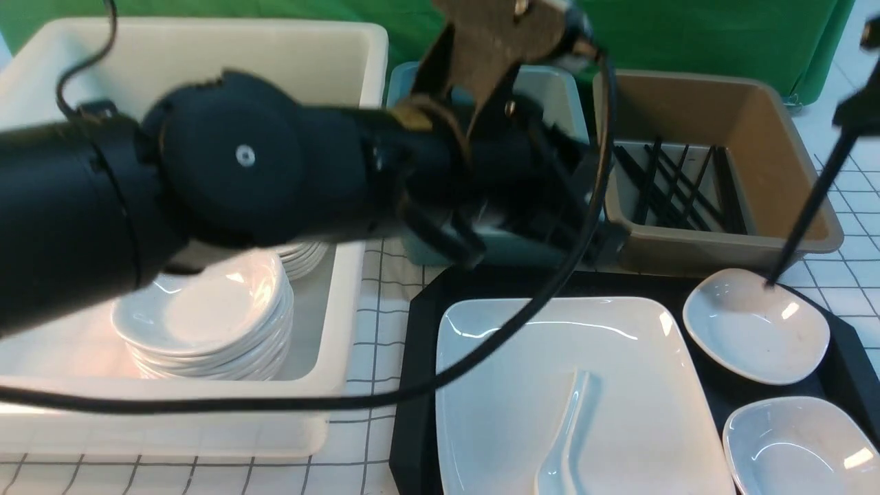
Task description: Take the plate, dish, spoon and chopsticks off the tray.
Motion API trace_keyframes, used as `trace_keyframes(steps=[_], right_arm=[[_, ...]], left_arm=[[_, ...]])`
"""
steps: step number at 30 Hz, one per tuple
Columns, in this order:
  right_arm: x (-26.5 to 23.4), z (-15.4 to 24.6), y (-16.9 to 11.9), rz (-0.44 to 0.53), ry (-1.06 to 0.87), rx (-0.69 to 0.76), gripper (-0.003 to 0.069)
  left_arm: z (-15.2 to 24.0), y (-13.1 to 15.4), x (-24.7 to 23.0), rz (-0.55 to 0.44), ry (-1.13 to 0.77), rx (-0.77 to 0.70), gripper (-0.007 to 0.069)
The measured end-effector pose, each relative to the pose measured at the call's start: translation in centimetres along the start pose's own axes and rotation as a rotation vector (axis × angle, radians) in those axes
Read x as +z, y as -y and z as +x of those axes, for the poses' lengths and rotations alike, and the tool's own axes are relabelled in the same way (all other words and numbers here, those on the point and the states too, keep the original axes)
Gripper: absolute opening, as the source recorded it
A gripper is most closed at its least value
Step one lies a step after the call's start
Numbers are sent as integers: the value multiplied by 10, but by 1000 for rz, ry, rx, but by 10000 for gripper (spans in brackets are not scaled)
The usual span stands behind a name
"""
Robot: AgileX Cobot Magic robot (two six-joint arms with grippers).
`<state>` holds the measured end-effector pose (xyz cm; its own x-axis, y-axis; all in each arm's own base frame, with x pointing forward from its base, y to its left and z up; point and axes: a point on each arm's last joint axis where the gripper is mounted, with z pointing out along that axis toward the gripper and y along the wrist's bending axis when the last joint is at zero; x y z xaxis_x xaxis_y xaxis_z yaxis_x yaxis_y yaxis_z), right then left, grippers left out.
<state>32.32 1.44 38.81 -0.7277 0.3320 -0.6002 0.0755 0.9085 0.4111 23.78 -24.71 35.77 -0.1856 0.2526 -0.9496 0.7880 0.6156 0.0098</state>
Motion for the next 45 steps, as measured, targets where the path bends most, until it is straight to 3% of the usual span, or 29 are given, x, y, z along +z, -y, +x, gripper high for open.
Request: trace_keyframes(steps=[9,18,21,24,27,29,31,33,34,38,41,45], right_arm=[[93,-55,15,14,65,7,123],[180,-47,47,60,10,79,127],[193,-41,53,69,-19,99,176],[195,-38,53,72,-51,96,291],[184,-40,47,60,-107,3,360],[168,-42,39,45,-156,-61,368],[146,-46,29,26,-189,-112,351],[116,-48,17,4,-228,-180,281],[92,-49,9,-11,-230,-224,206],[39,-45,-7,-29,-179,-283,43],[1,-25,-12,-36,-168,-322,8],[-38,16,-10,-39,-188,-365,7]], left_arm=[[-6,4,-2,46,-27,23,-3],[0,3,-3,34,-97,-43,-3],[3,3,-3,31,-124,-107,-3],[6,3,-3,27,-168,-171,-3],[8,4,2,29,-283,-223,-3],[9,3,8,22,-352,-253,-3],[12,3,16,22,-447,-269,-3],[14,2,26,27,-528,-287,-3],[21,2,39,30,-599,-309,-3],[39,1,68,29,-735,-346,-1],[56,-1,90,28,-809,-356,23],[78,-4,113,11,-868,-341,127]])
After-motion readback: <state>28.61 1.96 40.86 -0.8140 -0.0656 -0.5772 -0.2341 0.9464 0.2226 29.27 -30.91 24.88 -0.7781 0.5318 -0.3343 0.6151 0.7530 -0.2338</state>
